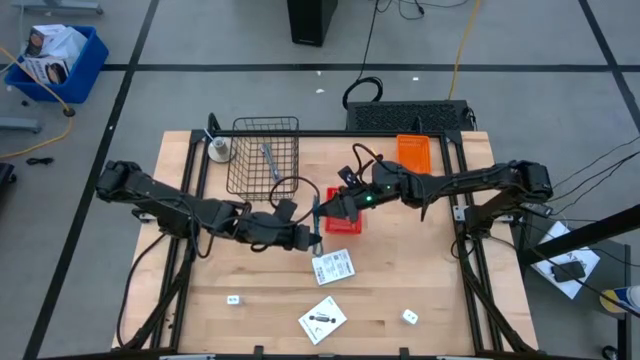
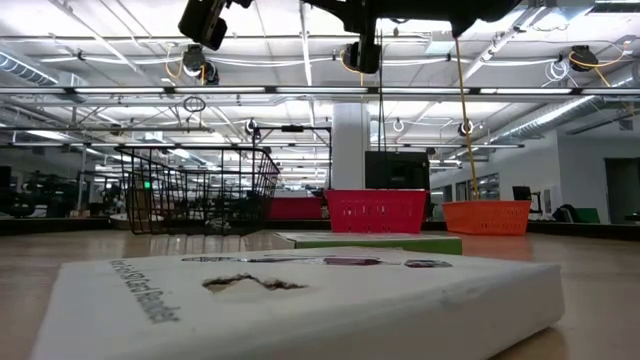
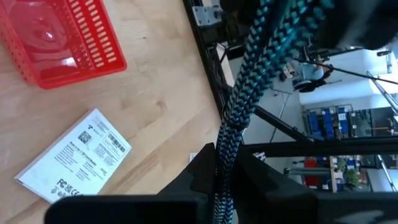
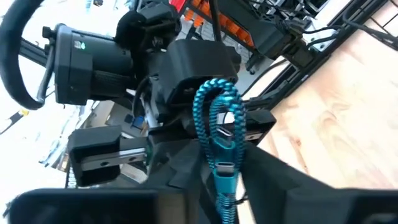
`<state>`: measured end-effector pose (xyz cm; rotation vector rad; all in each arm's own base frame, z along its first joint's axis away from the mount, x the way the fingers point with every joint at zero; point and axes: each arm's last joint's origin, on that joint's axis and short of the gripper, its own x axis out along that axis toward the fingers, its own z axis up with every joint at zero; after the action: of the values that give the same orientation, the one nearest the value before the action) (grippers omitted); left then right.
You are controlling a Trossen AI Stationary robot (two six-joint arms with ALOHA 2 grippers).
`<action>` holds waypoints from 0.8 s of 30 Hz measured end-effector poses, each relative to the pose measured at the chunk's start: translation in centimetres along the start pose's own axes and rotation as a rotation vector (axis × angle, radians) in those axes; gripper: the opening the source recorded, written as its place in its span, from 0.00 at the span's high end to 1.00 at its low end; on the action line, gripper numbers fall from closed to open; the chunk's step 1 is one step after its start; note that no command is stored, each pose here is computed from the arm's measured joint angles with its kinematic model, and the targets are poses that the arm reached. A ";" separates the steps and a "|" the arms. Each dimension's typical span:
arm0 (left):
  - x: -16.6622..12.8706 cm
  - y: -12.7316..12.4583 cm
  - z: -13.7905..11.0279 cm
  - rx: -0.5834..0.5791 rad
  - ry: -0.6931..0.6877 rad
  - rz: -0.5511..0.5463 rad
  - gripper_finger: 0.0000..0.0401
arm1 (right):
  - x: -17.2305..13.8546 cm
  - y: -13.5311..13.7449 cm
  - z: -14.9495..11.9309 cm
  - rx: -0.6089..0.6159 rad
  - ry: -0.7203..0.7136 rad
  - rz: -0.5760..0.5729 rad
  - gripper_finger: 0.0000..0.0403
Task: Pick and place items into bin
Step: Put the blue charger cable into the wire basket
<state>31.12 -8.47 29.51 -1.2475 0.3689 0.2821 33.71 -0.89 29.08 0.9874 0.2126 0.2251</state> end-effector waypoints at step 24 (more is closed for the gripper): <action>-2.7 1.2 -1.5 0.132 0.295 0.137 0.60 | -2.7 -3.8 5.3 -0.076 -0.171 -0.117 0.93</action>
<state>28.07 -9.55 29.23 -1.1364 0.7178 0.1863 32.96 -7.86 28.91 0.9106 0.1044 0.0410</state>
